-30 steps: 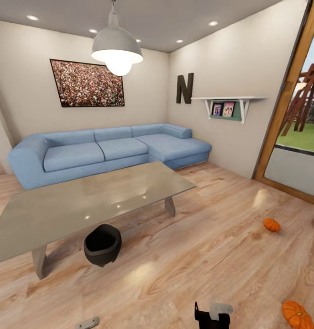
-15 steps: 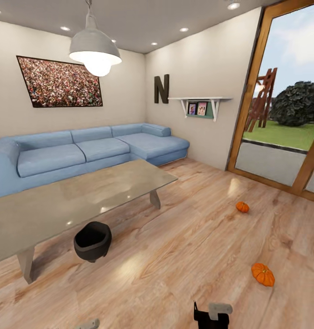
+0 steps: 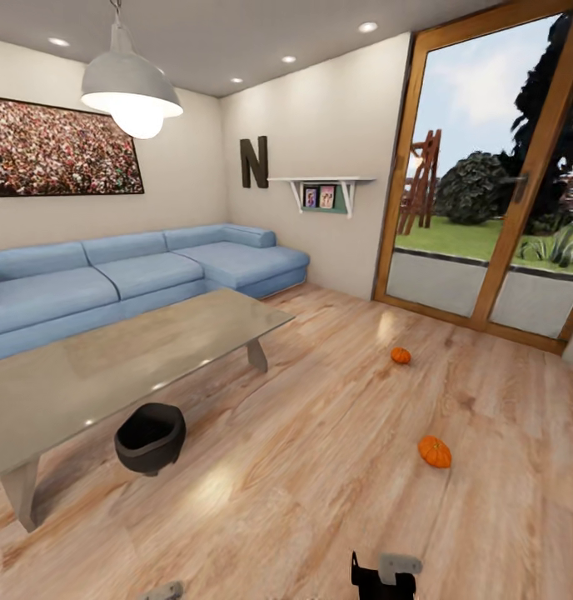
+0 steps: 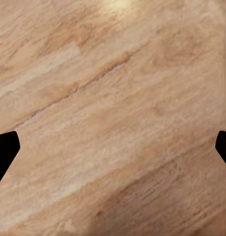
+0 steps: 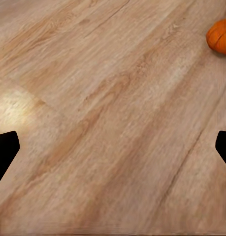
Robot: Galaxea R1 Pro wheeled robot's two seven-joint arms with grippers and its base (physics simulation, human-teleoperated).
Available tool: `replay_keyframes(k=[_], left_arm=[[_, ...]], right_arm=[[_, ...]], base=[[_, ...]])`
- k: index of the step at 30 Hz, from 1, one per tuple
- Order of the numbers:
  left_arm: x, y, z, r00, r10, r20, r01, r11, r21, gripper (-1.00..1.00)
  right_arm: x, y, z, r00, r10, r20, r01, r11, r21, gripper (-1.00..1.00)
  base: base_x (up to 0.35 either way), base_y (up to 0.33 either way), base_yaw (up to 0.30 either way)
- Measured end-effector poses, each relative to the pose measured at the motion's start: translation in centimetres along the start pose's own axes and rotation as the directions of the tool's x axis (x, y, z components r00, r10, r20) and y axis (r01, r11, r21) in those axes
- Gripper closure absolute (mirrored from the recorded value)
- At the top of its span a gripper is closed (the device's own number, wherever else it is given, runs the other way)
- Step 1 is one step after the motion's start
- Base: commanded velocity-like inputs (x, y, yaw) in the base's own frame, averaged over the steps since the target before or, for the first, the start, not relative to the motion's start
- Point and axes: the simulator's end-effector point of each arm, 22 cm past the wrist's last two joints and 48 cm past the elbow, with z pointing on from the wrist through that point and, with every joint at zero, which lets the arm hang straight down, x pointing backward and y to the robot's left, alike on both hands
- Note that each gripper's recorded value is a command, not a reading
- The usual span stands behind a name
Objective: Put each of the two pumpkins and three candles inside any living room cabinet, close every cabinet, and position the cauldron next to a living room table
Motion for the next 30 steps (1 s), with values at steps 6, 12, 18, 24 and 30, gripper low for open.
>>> replay_keyframes(k=[6, 12, 18, 24, 30], left_arm=[[-0.02, -0.10, -0.02, 1.000, 0.000, 0.002, 0.000, 1.000, 0.002, -1.00], [0.32, -0.01, -0.04, 1.000, 0.001, 0.002, -0.001, 1.000, 0.004, -1.00], [0.11, 0.23, -0.01, 1.000, -0.001, 0.012, 0.001, 1.000, 0.000, -1.00], [0.04, 0.33, 0.00, 1.000, -0.003, 0.015, 0.003, 1.000, -0.002, -1.00], [0.02, 0.39, 0.01, 1.000, -0.003, 0.015, 0.003, 1.000, -0.003, -1.00]], right_arm=[[-0.04, -0.01, 0.00, 1.000, 0.001, 0.001, -0.001, 1.000, 0.000, -1.00], [-0.01, -0.02, 0.01, 1.000, 0.002, 0.001, -0.002, 1.000, 0.001, -1.00], [0.03, 0.03, 0.01, 1.000, 0.000, -0.001, 0.000, 1.000, -0.001, -1.00], [0.07, 0.09, 0.00, 1.000, 0.001, -0.002, -0.001, 1.000, -0.002, -1.00], [0.11, 0.44, -0.01, 1.000, 0.001, -0.004, -0.001, 1.000, -0.017, -1.00]], base=[[-0.017, 0.013, -0.300], [-0.070, 0.037, -0.300], [-0.264, 0.155, -0.300], [-0.293, 0.193, -0.300], [-0.295, 0.205, -0.300]])
